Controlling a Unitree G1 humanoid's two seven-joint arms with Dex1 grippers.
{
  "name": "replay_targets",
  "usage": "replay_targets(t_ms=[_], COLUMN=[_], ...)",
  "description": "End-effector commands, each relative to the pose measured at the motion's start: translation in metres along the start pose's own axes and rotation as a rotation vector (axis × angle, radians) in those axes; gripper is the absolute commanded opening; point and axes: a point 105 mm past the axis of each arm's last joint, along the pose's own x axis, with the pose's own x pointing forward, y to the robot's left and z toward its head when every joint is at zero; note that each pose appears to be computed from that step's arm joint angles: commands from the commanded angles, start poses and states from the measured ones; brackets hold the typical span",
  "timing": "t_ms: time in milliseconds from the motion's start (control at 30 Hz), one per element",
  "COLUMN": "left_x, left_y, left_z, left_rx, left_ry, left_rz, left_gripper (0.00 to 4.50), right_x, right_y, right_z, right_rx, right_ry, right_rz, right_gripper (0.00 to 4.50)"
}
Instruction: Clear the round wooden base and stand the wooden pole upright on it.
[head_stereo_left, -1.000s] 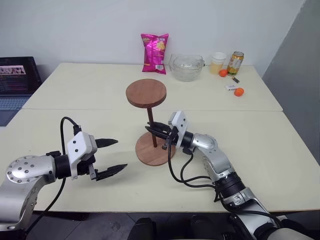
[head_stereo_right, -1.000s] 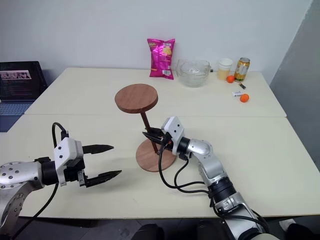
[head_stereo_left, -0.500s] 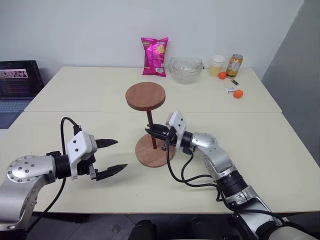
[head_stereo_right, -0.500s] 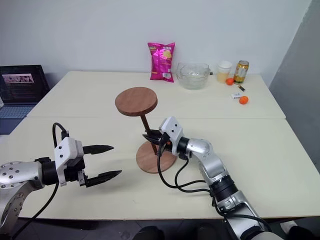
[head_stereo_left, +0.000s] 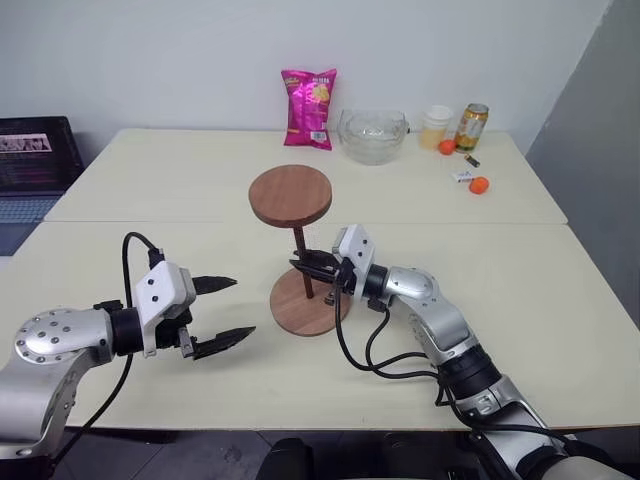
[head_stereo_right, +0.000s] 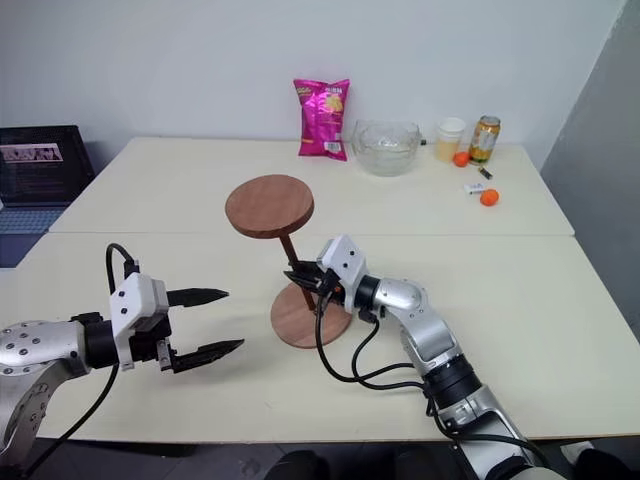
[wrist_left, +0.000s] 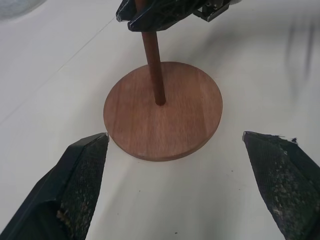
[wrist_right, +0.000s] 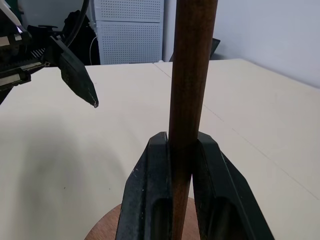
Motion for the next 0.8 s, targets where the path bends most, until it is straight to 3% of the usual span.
replay_targets(t_ms=[33, 100, 600, 667, 800], left_x=[-0.001, -0.002, -0.002, -0.002, -0.004], left_y=[0.002, 0.002, 0.004, 0.005, 0.007], left_z=[0.005, 0.004, 0.004, 0.004, 0.005], left_rx=[0.034, 0.035, 0.042, 0.037, 0.035], left_ry=[-0.010, -0.009, -0.011, -0.017, -0.020], left_rz=[0.009, 0.009, 0.014, 0.016, 0.019], left_gripper=[4.50, 4.50, 4.50, 4.50, 4.50], right_x=[-0.010, -0.010, -0.011, -0.014, -0.021], right_y=[0.015, 0.014, 0.011, 0.009, 0.007], right_z=[-0.059, -0.057, -0.029, -0.022, -0.015], right_rx=[0.077, 0.060, 0.046, 0.042, 0.036], right_ry=[0.242, 0.233, 0.124, 0.111, 0.113], right_rz=[0.027, 0.021, 0.025, 0.027, 0.045], right_gripper=[0.21, 0.91, 4.18, 4.48, 4.48])
